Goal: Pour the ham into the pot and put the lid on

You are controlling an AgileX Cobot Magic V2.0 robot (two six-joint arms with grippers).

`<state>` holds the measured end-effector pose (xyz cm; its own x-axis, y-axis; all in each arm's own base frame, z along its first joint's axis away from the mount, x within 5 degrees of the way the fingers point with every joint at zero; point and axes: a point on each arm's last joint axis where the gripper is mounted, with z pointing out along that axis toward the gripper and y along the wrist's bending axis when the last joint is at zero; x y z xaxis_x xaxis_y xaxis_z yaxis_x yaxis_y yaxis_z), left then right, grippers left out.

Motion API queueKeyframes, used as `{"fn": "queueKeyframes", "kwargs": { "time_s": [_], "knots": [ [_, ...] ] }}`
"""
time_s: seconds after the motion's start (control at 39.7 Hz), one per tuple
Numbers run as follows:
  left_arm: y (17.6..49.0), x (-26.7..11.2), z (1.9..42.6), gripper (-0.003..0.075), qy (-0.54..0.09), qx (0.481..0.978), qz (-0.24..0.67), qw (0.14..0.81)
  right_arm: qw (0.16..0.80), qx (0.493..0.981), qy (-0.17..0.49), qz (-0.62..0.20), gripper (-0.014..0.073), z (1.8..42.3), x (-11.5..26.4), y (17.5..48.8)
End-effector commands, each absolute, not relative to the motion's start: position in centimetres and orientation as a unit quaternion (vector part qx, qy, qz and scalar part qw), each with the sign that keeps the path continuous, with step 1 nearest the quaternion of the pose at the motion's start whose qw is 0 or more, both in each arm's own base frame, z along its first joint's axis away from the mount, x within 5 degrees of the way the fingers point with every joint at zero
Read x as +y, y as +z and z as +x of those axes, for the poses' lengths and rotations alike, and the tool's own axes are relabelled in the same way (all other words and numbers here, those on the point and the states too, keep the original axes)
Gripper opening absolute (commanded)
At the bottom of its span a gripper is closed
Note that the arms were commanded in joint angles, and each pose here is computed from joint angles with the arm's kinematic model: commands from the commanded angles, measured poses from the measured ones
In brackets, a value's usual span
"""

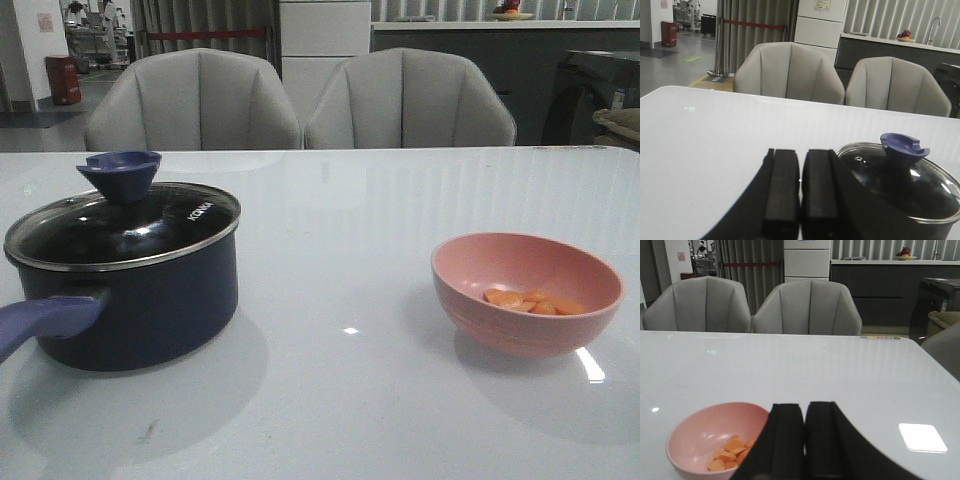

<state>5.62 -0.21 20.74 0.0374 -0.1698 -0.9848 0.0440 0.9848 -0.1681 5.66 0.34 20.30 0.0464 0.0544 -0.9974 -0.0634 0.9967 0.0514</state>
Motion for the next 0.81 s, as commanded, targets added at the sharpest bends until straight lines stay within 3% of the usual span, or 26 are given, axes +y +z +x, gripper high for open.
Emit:
{"fn": "queueKeyframes", "kwargs": {
  "time_s": [0.0,0.78],
  "knots": [
    [20.53,-0.19,5.54,0.0113,-0.080,0.665,-0.048,0.741,0.752,0.658,0.035,-0.007,0.0153,5.49,0.31,20.75],
    [20.60,-0.19,5.53,0.0114,-0.080,0.662,-0.048,0.744,0.752,0.658,0.035,-0.007,0.0153,5.49,0.31,20.75]
  ]
}}
